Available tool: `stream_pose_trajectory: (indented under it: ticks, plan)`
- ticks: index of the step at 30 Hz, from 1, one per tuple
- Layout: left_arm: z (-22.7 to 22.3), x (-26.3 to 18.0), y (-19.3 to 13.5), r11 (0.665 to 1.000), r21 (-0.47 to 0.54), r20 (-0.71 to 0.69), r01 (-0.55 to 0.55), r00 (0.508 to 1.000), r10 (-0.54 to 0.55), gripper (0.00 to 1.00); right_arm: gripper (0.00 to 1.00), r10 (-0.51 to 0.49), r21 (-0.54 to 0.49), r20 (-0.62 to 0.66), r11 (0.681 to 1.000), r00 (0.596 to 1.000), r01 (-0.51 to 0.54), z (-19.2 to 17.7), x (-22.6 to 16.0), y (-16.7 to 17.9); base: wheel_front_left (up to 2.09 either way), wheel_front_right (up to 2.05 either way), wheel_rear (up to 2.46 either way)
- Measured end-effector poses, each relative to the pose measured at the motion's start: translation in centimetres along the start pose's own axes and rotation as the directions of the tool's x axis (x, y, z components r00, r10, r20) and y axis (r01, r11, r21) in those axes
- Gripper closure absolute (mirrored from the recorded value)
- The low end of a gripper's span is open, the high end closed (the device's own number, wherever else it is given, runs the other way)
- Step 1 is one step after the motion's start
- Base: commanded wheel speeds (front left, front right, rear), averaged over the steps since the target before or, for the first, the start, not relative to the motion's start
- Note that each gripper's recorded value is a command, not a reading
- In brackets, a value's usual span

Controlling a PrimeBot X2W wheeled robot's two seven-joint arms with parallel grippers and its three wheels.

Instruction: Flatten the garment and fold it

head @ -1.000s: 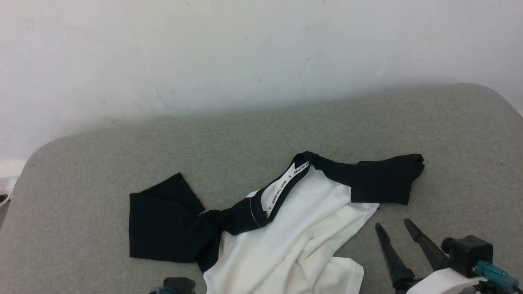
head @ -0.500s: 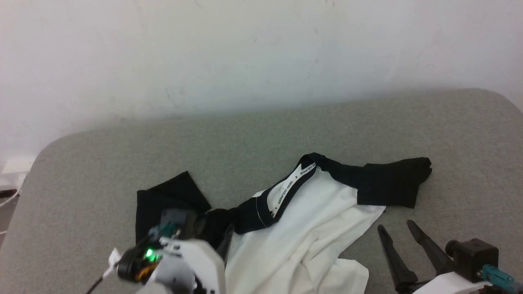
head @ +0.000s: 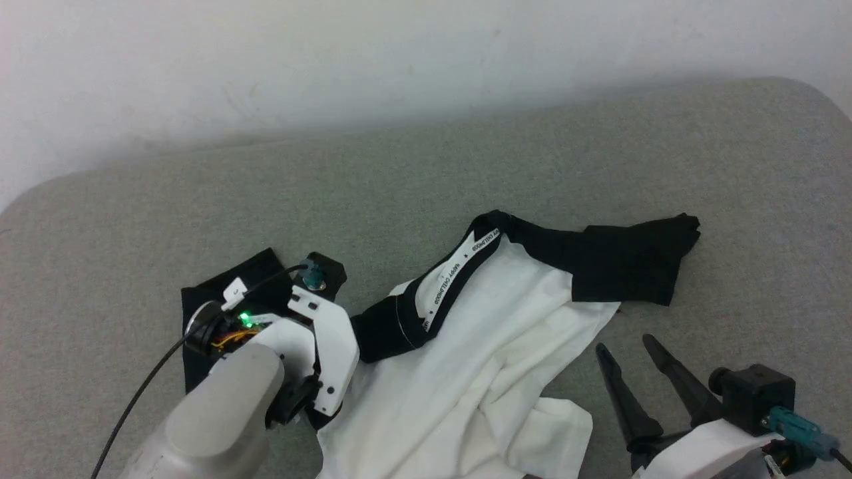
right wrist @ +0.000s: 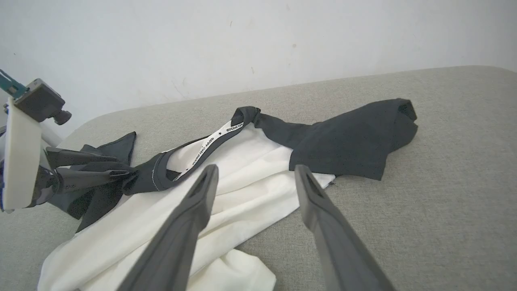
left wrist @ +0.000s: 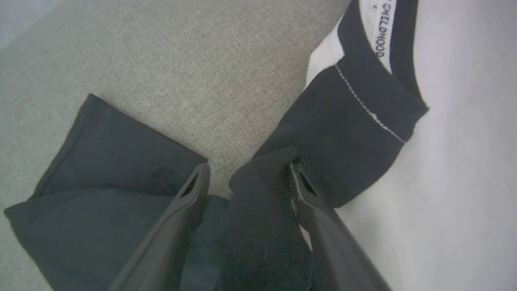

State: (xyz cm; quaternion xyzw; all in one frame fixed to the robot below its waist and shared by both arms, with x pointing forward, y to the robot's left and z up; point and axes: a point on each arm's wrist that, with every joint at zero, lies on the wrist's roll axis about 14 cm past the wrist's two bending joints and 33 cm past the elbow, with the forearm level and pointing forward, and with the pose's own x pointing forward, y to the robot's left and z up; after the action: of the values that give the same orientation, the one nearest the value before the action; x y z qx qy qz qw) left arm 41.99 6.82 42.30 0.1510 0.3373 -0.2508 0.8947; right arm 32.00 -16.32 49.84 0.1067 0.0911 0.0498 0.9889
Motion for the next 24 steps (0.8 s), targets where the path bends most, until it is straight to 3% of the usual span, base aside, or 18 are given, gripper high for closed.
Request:
stream_pose_trajectory:
  ticks: [4, 9, 10, 13, 18, 24]
  plan:
    - [-2.4, 1.9, 0.1, 0.999, 0.015, -0.125, 0.030, 0.992, -0.028, 0.00, 0.00, -0.019, 0.013, -0.024, 1.000, 1.000, 0.020, -0.8, 0.5, -0.6, 0.00, 0.00, 0.00]
    - [-2.3, 3.6, -0.5, 0.995, 0.059, -0.174, 0.085, 0.982, -0.074, 0.00, 0.00, -0.047, 0.028, -0.050, 0.998, 0.998, 0.048, -1.6, 0.7, -1.5, 0.00, 0.00, 0.00]
    - [-2.4, 3.8, -0.7, 0.993, 0.066, -0.190, 0.098, 0.978, -0.084, 0.07, 0.00, -0.051, 0.031, -0.055, 0.998, 0.997, 0.052, -1.8, 0.7, -1.6, 0.00, 0.00, 0.00]
    - [-2.6, 4.3, -1.4, 0.987, 0.083, -0.230, 0.134, 0.967, -0.112, 1.00, 0.00, -0.058, 0.033, -0.058, 0.998, 0.997, 0.060, -1.8, 0.9, -1.9, 0.00, 0.00, 0.00]
    - [-2.6, 4.1, -2.5, 0.984, 0.060, -0.244, 0.165, 0.959, -0.146, 1.00, 0.00, -0.078, 0.033, -0.058, 0.996, 0.995, 0.080, -1.9, 0.6, -2.6, 0.00, 0.00, 0.00]
    - [-1.5, 3.0, -1.2, 0.993, -0.105, -0.048, 0.052, 0.997, -0.057, 1.00, 0.00, -0.088, 0.023, -0.036, 0.996, 0.995, 0.089, -1.1, 0.4, -3.1, 0.00, 0.00, 0.00]
